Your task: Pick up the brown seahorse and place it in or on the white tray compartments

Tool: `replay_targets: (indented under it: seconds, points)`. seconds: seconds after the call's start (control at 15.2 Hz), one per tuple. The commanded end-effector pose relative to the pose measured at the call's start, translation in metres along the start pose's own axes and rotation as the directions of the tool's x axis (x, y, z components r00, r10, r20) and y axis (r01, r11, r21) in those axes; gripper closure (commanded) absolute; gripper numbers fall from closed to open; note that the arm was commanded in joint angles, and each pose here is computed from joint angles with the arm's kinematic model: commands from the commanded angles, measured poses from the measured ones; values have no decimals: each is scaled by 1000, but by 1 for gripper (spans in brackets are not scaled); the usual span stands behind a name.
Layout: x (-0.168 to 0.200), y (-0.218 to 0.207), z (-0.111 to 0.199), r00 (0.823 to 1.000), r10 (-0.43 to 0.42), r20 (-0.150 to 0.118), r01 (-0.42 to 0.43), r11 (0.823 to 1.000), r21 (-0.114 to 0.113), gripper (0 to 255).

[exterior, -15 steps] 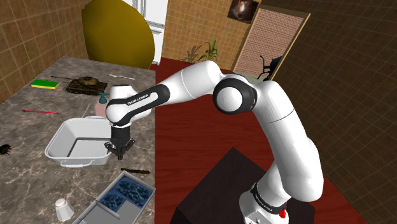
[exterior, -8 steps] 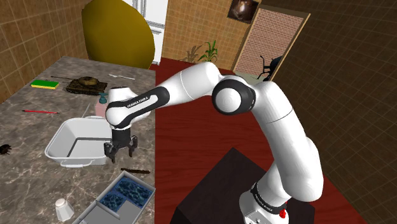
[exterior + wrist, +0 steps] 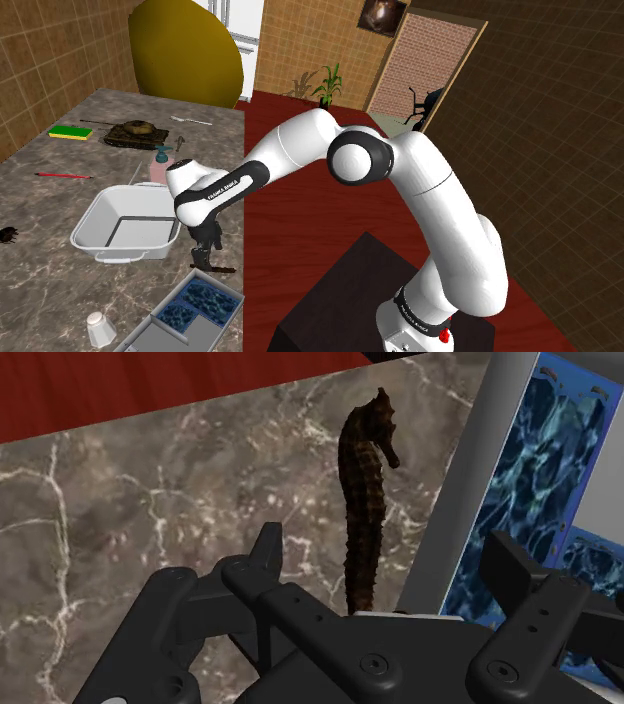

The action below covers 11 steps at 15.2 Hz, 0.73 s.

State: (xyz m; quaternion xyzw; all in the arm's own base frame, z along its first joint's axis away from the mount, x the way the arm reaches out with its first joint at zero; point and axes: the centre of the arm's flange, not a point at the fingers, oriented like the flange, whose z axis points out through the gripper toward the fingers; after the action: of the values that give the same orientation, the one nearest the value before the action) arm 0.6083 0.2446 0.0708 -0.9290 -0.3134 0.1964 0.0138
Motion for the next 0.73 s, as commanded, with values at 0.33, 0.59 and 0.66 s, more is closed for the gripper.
replay_targets:
  seconds: [0.33, 0.59, 0.66]
  points:
    - [-1, 0, 34, 1000, -23, 4, 23, 1000, -7, 0]
    - [-1, 0, 34, 1000, -23, 4, 23, 1000, -7, 0]
    - [-1, 0, 34, 1000, -23, 4, 23, 1000, -7, 0]
